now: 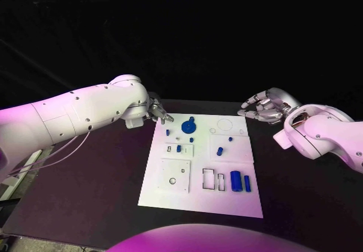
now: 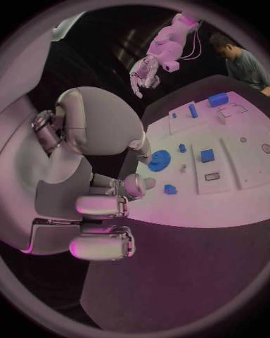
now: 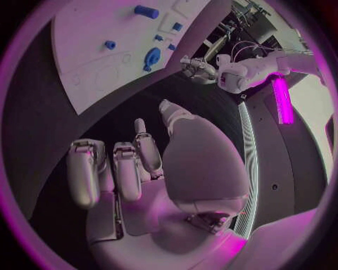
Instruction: Assemble the parts on the task board
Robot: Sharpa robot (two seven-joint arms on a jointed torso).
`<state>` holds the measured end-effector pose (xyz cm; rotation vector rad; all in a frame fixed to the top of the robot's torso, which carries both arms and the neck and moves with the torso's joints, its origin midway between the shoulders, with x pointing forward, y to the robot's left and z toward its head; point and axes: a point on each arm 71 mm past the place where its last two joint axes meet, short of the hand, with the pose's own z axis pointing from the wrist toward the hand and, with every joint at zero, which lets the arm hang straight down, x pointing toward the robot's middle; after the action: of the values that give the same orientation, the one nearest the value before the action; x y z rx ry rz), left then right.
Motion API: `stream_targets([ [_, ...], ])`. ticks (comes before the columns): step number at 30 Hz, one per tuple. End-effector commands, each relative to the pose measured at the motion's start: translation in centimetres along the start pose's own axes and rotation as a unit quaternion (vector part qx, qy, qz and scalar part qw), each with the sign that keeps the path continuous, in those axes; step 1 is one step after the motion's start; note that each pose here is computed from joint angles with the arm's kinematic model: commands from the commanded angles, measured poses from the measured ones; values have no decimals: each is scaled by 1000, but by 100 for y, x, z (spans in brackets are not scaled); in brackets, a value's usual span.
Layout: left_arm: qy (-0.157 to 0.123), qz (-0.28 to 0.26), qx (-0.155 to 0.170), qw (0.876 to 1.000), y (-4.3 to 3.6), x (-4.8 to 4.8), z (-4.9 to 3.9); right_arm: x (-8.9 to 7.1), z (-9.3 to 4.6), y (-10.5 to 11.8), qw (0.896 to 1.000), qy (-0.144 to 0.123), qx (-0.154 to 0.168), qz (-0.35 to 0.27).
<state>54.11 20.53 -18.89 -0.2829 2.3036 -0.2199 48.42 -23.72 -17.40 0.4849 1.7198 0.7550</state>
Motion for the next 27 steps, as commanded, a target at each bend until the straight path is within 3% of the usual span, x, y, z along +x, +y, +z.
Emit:
stream_targets([
  [1, 17, 21, -1, 1000, -9, 13, 51, 11, 1, 12, 1000, 2, -6, -4],
  [12, 32, 28, -20, 999, 12, 83, 248, 21, 3, 19, 1000, 3, -7, -3],
  [27, 48, 26, -19, 998, 4, 170, 337, 29, 7, 27, 1000, 4, -8, -3],
])
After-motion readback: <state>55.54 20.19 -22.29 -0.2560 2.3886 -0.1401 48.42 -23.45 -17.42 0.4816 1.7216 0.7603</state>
